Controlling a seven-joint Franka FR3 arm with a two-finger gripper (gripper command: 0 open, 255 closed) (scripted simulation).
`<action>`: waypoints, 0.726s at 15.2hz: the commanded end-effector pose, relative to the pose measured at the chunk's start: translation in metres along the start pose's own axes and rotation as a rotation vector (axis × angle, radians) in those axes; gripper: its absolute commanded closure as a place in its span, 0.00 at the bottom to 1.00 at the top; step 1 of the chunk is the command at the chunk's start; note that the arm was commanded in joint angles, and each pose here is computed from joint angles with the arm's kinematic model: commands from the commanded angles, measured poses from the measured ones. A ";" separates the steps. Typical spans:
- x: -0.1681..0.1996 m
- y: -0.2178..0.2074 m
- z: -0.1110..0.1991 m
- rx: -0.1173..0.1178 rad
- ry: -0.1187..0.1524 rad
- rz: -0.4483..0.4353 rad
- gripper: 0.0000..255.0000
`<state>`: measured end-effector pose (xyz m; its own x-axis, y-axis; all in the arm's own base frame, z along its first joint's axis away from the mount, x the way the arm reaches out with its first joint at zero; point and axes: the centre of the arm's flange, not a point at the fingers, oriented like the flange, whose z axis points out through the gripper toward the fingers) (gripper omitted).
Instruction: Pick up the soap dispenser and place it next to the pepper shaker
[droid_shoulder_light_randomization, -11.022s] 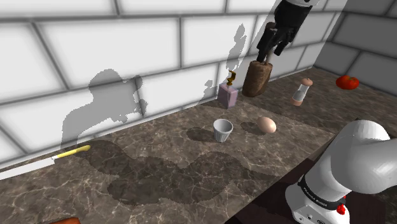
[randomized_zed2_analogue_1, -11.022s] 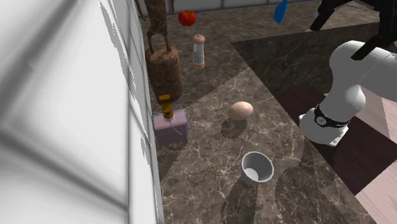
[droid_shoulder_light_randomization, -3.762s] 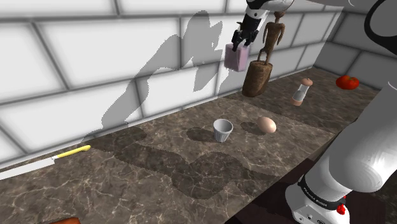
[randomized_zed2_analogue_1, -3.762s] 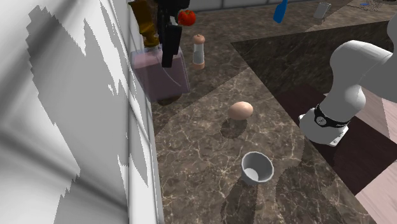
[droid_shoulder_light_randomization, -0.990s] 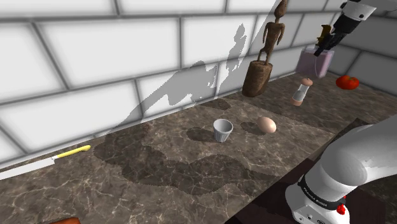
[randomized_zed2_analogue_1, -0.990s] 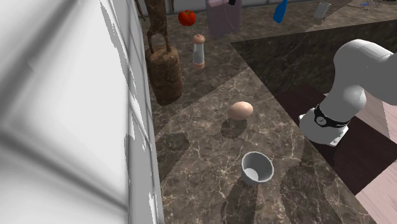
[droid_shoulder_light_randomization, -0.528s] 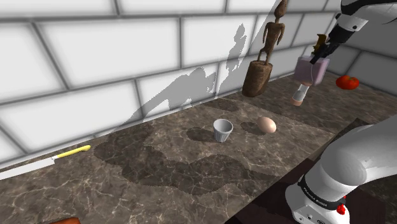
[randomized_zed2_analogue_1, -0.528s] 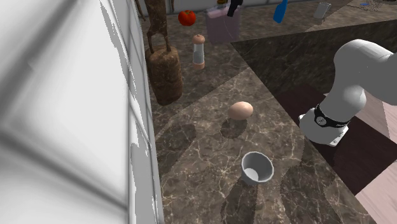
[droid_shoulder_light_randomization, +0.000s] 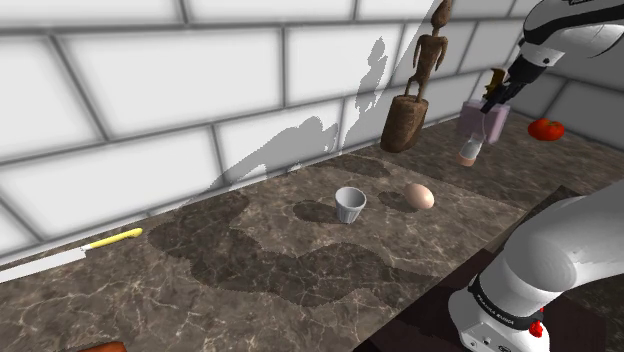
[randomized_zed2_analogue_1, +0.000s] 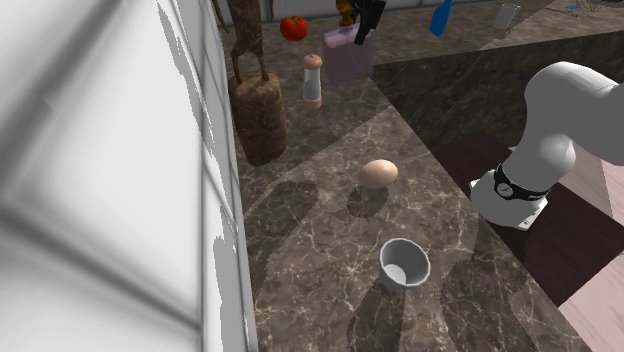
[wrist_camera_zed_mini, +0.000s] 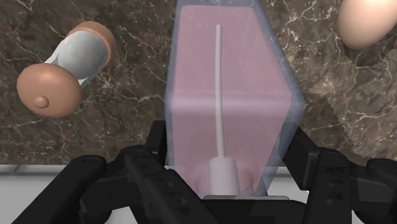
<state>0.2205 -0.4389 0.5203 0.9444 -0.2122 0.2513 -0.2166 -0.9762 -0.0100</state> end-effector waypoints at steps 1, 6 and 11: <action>-0.003 0.000 0.009 -0.001 0.001 0.000 1.00; -0.010 0.000 0.035 -0.001 0.001 0.000 1.00; -0.016 0.001 0.061 -0.001 0.001 0.000 1.00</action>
<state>0.2210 -0.4396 0.4629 0.9443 -0.2123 0.2514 -0.2167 -0.9762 -0.0101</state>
